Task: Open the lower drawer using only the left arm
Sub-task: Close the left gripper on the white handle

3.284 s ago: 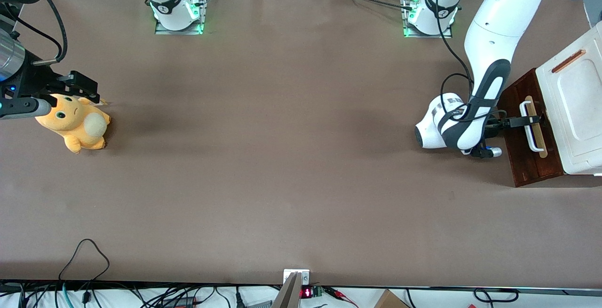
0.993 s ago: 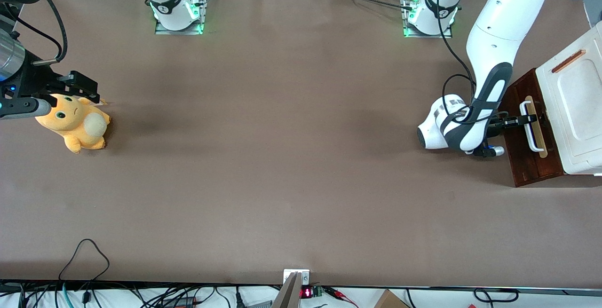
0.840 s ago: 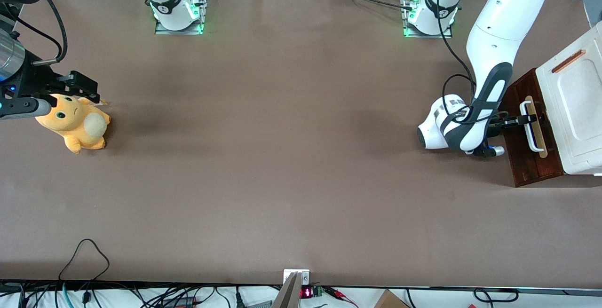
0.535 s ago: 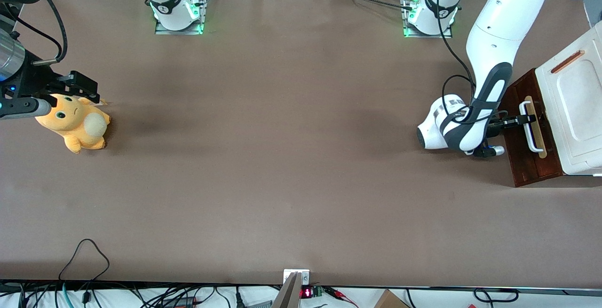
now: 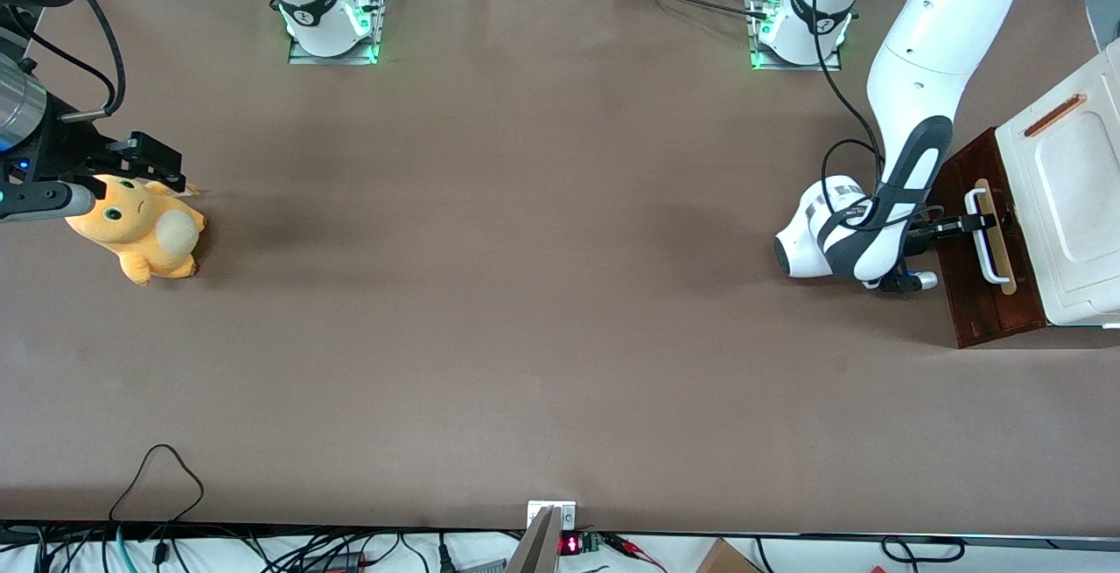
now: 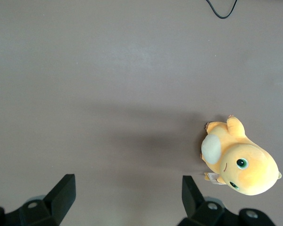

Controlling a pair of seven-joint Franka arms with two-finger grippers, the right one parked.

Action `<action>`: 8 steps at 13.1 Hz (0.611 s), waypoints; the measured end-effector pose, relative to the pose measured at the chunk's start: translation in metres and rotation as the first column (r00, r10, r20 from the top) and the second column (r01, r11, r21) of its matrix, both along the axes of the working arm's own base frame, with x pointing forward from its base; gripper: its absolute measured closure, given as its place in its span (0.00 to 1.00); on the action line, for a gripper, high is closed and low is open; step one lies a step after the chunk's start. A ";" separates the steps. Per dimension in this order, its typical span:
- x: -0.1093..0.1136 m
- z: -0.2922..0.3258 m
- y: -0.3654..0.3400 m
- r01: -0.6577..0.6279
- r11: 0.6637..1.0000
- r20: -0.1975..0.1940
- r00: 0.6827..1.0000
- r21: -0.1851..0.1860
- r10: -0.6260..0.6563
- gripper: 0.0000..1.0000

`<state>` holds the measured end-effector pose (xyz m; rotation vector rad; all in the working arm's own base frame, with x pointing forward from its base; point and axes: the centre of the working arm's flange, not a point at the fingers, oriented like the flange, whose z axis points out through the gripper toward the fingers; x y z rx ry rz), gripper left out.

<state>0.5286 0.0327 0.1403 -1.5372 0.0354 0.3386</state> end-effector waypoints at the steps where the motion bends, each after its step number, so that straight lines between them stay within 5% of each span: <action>1: 0.000 0.000 -0.002 0.003 1.000 0.001 1.000 -0.002 -0.003 0.78; 8: 0.000 0.000 -0.010 0.011 1.000 0.008 1.000 -0.008 -0.011 0.78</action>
